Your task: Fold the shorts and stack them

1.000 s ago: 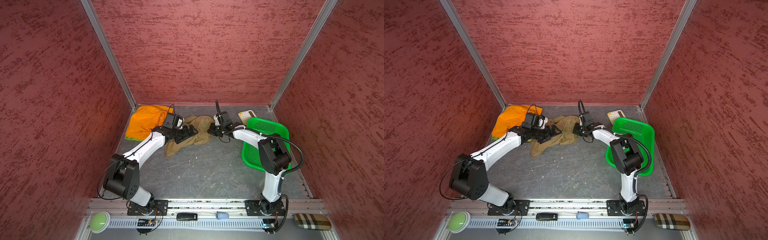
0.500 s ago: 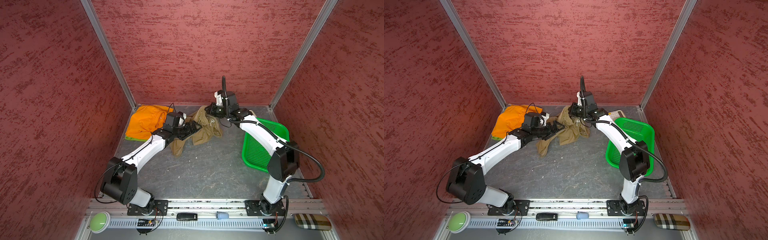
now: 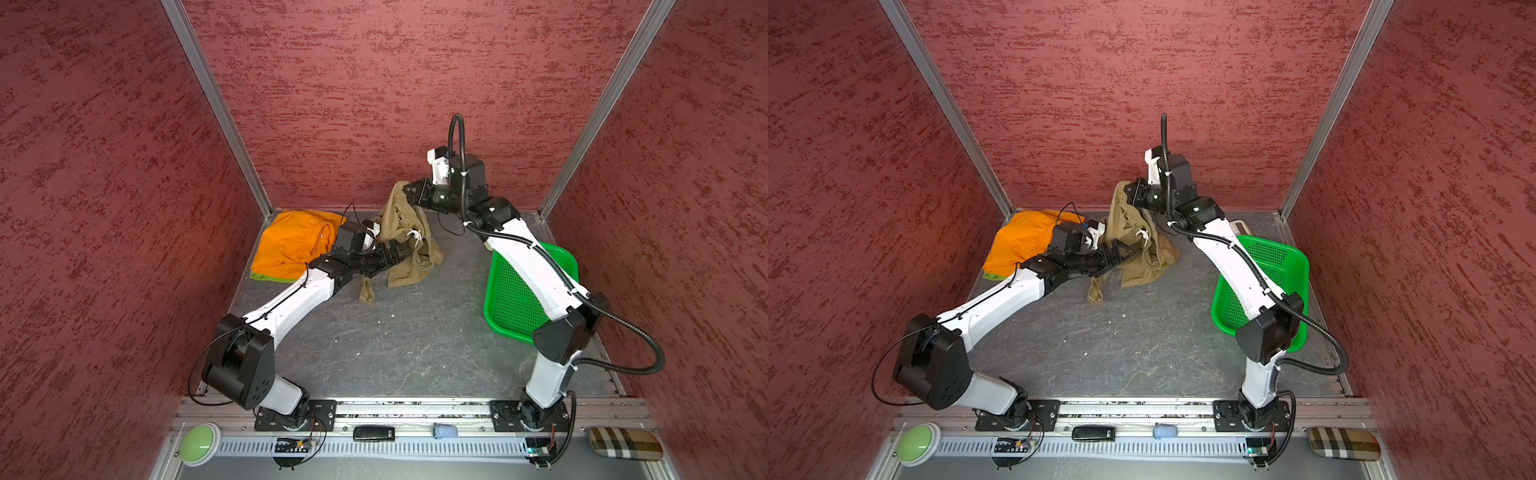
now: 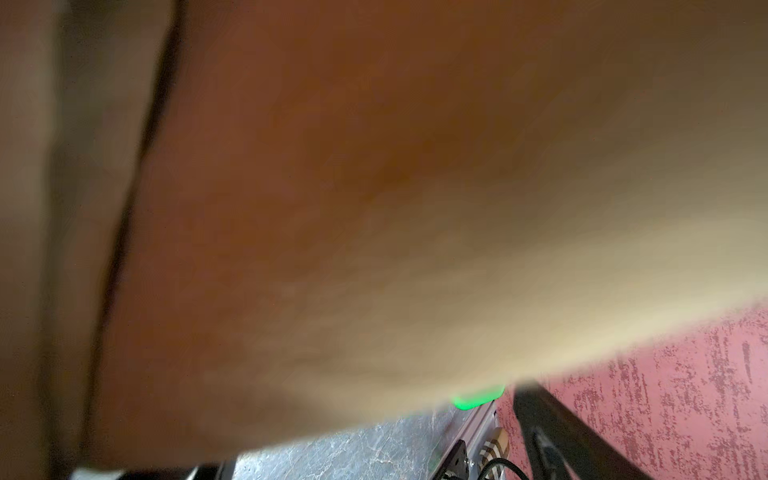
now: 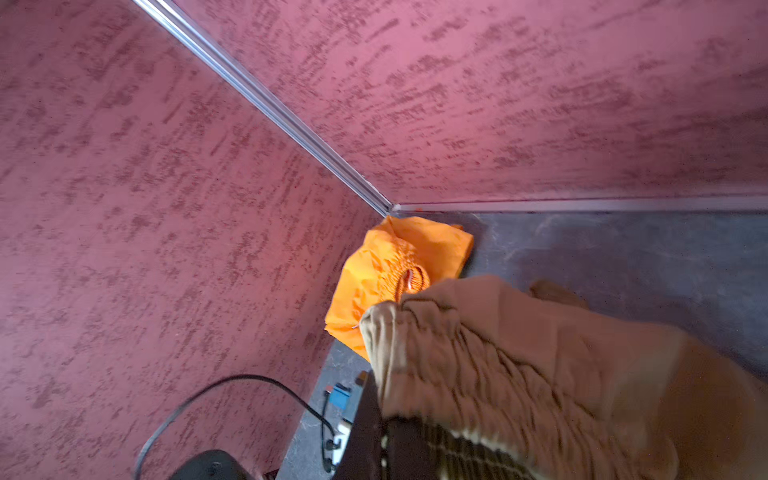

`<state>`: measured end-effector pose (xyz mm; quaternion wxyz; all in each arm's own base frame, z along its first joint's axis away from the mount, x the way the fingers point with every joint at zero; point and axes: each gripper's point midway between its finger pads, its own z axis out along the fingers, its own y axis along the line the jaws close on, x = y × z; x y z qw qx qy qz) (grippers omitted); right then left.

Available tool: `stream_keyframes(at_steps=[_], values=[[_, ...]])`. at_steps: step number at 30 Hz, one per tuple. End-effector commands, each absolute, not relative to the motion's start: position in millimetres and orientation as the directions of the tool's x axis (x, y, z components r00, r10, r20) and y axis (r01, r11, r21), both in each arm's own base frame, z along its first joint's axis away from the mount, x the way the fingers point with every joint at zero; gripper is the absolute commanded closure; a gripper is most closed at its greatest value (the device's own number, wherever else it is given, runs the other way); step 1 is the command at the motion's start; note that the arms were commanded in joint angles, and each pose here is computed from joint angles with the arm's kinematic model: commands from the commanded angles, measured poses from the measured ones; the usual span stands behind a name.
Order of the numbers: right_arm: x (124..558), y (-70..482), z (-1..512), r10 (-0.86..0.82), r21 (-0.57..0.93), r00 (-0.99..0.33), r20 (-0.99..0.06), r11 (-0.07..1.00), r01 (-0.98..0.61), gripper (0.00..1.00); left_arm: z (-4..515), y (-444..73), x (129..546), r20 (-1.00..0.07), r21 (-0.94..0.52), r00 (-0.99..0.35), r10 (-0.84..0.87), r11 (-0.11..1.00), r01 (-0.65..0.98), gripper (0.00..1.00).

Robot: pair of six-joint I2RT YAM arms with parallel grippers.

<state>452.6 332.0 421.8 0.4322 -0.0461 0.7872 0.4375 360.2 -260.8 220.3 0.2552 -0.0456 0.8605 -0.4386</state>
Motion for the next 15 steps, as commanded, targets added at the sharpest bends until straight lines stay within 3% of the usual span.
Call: stream_keyframes(at_steps=[1, 4, 5, 8, 11, 15], values=[[475, 380, 325, 0.174, 0.642, -0.748, -0.641, 0.656, -0.398, 1.0, 238, -252, 360, -0.444, -0.77, -0.838, -0.318, 0.613, 0.175, 0.01], [490, 408, 259, 0.106, 0.644, -0.821, -0.561, 0.678, -0.353, 1.0, 231, -235, 356, -0.432, -0.757, -0.832, -0.347, 0.642, 0.125, 0.01], [493, 414, 242, 0.088, 0.647, -0.839, -0.537, 0.682, -0.342, 0.95, 231, -227, 354, -0.434, -0.755, -0.825, -0.362, 0.645, 0.114, 0.01], [496, 418, 224, 0.067, 0.644, -0.855, -0.515, 0.688, -0.334, 0.76, 230, -203, 349, -0.435, -0.757, -0.803, -0.409, 0.648, 0.081, 0.01], [495, 411, 244, 0.068, 0.636, -0.835, -0.546, 0.683, -0.36, 0.57, 226, -197, 345, -0.425, -0.759, -0.814, -0.396, 0.646, 0.082, 0.01], [486, 381, 268, 0.059, 0.579, -0.808, -0.586, 0.729, -0.366, 0.27, 207, -206, 339, -0.324, -0.778, -0.864, -0.385, 0.629, 0.012, 0.0]])
